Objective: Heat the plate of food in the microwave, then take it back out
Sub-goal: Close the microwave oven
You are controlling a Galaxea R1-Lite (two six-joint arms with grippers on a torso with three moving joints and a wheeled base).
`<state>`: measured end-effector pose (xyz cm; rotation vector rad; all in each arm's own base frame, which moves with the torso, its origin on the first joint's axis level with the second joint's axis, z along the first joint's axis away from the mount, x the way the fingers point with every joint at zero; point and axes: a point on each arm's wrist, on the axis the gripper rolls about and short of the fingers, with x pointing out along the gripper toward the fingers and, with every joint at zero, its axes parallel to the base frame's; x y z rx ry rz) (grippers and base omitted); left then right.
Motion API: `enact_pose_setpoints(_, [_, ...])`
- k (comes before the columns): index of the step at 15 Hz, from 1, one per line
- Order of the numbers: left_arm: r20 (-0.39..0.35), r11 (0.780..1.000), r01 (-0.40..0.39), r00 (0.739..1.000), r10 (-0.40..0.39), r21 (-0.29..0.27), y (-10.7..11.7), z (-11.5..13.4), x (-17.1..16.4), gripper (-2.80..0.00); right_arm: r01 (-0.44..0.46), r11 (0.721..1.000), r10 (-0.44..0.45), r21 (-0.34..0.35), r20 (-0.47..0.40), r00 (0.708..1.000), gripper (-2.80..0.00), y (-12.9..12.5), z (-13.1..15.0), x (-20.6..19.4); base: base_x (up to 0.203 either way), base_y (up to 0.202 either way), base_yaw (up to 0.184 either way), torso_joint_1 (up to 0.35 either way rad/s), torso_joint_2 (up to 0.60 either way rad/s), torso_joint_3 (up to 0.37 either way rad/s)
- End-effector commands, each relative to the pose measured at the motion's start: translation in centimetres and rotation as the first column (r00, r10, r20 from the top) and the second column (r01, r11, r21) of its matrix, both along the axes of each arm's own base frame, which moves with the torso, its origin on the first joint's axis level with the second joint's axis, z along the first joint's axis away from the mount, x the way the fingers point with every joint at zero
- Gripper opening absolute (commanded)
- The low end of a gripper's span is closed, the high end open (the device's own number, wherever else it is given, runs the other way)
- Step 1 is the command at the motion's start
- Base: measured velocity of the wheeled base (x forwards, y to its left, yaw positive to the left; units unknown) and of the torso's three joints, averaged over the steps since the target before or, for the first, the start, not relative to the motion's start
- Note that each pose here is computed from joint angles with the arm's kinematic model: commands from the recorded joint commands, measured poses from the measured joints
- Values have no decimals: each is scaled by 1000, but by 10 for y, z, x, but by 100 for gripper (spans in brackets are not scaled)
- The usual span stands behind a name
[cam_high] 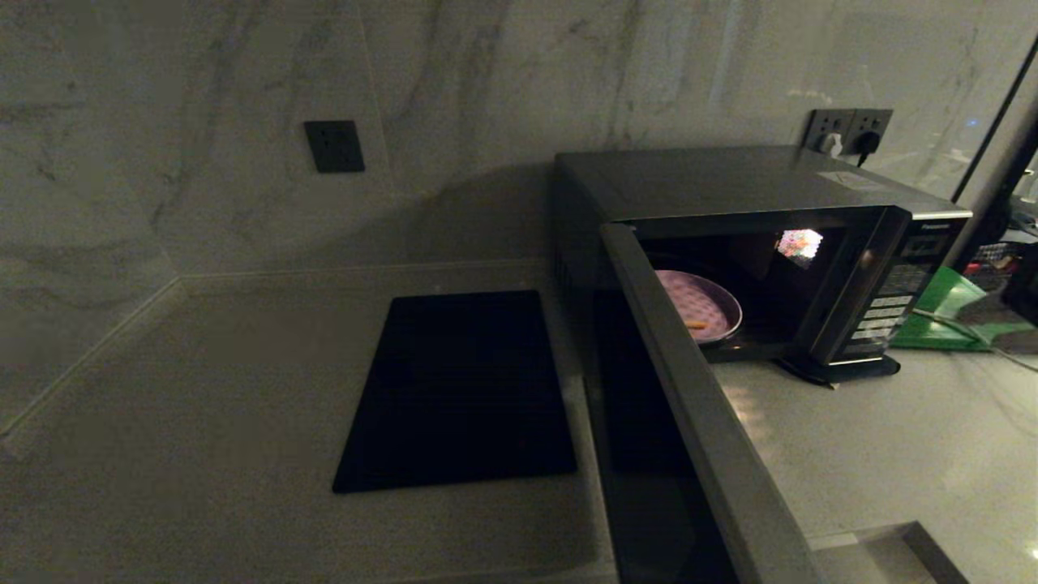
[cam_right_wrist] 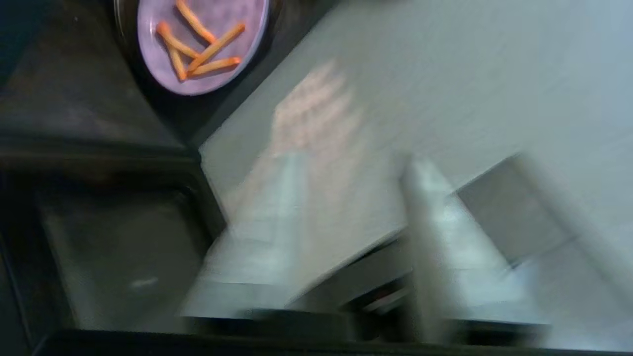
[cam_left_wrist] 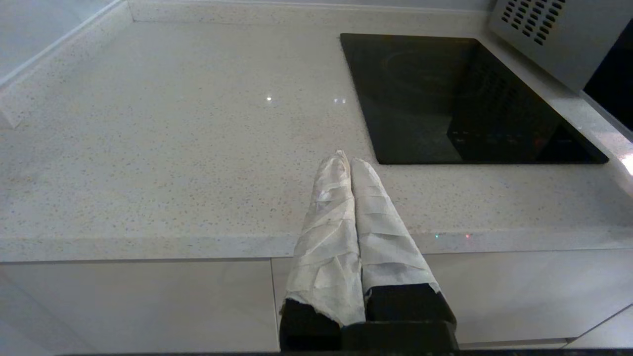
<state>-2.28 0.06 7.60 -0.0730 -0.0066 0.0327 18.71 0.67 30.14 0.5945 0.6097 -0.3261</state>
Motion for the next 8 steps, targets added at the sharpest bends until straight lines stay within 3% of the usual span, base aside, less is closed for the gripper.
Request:
enact_pose_setpoints(1, [-1, 1000, -1, 1000, 1, -1, 0, 0, 0, -280, -91, 994, 97, -61, 108, 989, -280, 7, 33, -51, 0, 0, 0, 0, 0, 0])
enact_pose_setpoints(3, [-1, 1000, -1, 1000, 1, -1, 0, 0, 0, -280, -195, 977, 205, -85, 131, 970, -280, 17, 49, -67, 0, 0, 0, 0, 0, 0])
enact_pose_setpoints(5, [-1, 1000, -1, 1000, 1, -1, 0, 0, 0, -280, -298, 950, 312, -98, 203, 928, -280, 26, 69, -80, 0, 0, 0, 0, 0, 0])
enact_pose_setpoints(6, [-1, 1000, -1, 1000, 1, -1, 0, 0, 0, -280, -373, 923, 384, -93, 232, 894, -280, 31, 76, -86, 0, 0, 0, 0, 0, 0])
enact_pose_setpoints(7, [-1, 1000, -1, 1000, 1, -1, 0, 0, 0, -280, -472, 879, 471, -65, 259, 843, -280, 34, 82, -93, 0, 0, 0, 0, 0, 0])
enact_pose_setpoints(8, [-1, 1000, -1, 1000, 1, -1, 0, 0, 0, -280, -585, 811, 568, -30, 280, 774, -280, 37, 89, -101, 0, 0, 0, 0, 0, 0])
